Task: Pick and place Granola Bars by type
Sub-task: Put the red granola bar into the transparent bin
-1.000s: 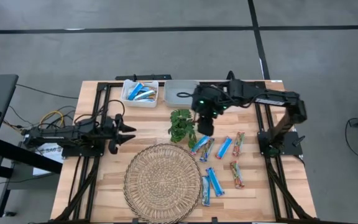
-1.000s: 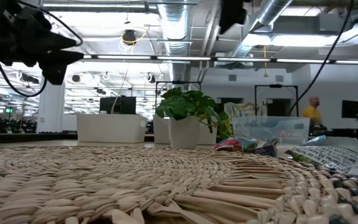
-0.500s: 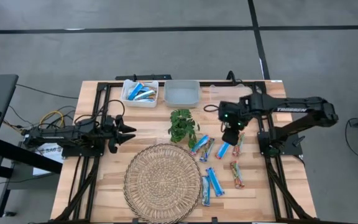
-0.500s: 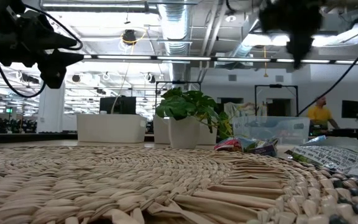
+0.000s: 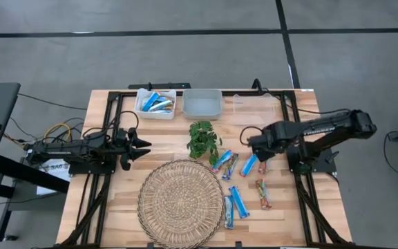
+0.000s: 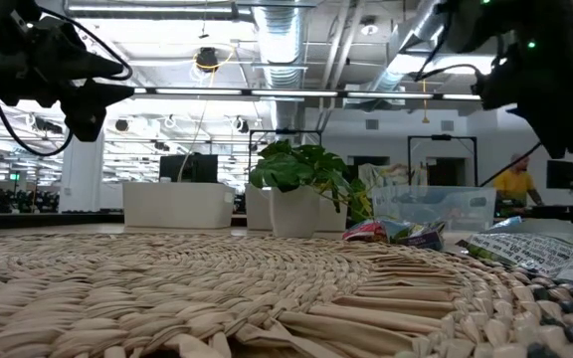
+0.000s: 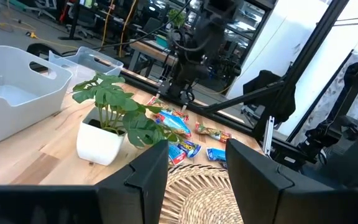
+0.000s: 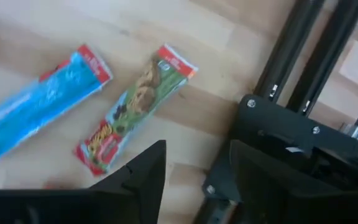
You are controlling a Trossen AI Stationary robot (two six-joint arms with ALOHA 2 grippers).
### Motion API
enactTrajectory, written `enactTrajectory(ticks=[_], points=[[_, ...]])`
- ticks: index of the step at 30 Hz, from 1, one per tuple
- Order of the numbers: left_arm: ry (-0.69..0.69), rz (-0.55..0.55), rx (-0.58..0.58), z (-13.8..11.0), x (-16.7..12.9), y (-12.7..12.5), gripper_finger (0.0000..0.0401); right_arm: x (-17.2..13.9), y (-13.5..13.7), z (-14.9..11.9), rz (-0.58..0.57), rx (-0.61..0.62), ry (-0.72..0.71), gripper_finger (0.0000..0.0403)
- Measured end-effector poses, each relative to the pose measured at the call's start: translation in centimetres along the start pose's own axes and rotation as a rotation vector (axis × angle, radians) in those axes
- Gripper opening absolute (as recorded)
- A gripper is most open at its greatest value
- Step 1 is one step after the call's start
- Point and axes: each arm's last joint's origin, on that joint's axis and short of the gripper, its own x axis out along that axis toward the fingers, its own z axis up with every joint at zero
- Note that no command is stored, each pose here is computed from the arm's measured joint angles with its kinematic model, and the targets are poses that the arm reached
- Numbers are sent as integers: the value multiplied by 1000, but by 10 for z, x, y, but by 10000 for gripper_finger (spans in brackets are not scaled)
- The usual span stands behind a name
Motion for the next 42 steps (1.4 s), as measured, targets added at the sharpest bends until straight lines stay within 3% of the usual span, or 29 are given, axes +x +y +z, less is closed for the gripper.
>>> enactTrajectory(ticks=[6, 12, 17, 22, 31, 42], points=[[0, 0, 0, 0, 0, 0, 153, 10, 10, -16, 30, 249, -81, 187], [0, 0, -1, 0, 0, 0, 153, 37, 22, -25, 117, 368, -37, 198], [1, 0, -2, 0, 0, 0, 153, 50, 27, -25, 181, 409, -9, 201], [1, 0, -2, 0, 0, 0, 153, 66, 22, -23, 147, 450, -1, 197], [1, 0, -3, 0, 0, 0, 153, 80, 26, -15, 239, 429, -8, 186], [1, -1, -3, 0, 0, 0, 153, 100, 17, -19, 183, 404, -10, 164]])
